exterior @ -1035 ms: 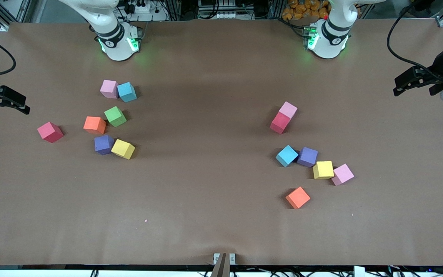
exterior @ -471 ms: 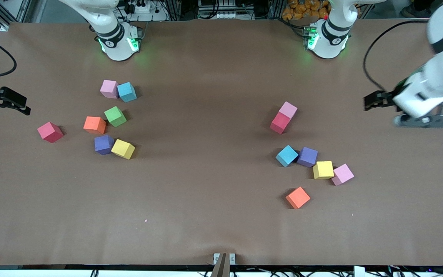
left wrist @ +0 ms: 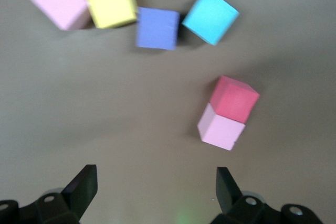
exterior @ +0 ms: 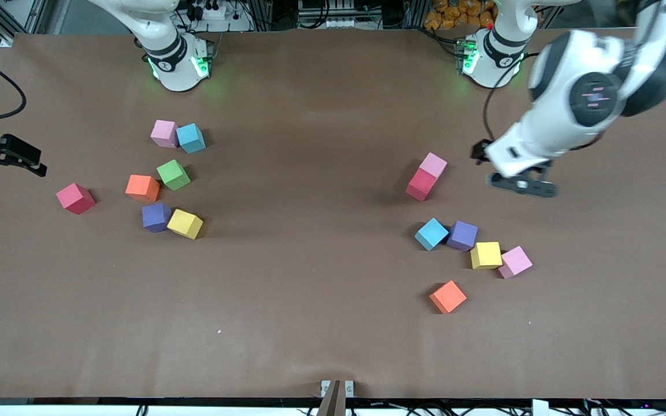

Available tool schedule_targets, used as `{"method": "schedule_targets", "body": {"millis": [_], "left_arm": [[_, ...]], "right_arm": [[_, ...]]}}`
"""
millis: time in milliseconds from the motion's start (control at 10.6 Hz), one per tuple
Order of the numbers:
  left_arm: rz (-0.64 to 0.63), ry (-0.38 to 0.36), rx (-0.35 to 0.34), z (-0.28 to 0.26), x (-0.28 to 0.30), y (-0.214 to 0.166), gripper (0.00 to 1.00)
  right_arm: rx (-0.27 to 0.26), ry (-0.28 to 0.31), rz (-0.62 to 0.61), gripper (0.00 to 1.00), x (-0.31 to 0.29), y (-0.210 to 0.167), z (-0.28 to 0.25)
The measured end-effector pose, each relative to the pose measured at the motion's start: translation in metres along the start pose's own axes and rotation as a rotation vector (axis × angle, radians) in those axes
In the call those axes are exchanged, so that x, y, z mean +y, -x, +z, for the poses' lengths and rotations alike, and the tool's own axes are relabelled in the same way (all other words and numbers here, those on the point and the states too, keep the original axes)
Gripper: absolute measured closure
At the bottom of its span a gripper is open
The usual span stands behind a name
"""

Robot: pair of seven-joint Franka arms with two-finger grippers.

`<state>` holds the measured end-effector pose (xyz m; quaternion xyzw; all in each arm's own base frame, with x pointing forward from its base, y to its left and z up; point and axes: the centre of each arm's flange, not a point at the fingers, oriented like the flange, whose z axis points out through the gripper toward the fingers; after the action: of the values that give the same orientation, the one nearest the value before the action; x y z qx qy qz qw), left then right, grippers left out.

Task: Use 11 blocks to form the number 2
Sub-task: 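Reach the right gripper to the yellow cube while the left gripper reaches the pink cube, then grasp the yellow cube with the right gripper while the left gripper grasps pink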

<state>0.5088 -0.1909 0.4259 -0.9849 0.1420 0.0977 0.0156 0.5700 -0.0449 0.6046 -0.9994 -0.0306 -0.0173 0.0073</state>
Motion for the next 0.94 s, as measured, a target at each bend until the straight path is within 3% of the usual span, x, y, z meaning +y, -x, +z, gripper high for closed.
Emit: {"method": "schedule_targets", "body": {"millis": [377,753,941], "left_arm": [[0.088,-0.011,-0.014,0.069,0.040,0.014,0.00],[0.149,-0.004,-0.086,0.121,0.065,0.022,0.00],[0.156,0.007,-0.125,0.141,0.068,0.021,0.00]], "right_arm": [[-0.027,-0.007,-0.007,0.00,-0.002,-0.009,0.019],[-0.061,-0.025,-0.044,0.00,-0.022,-0.034,0.084],[-0.054,-0.028,-0.077,0.00,-0.044,-0.036,0.118]]}}
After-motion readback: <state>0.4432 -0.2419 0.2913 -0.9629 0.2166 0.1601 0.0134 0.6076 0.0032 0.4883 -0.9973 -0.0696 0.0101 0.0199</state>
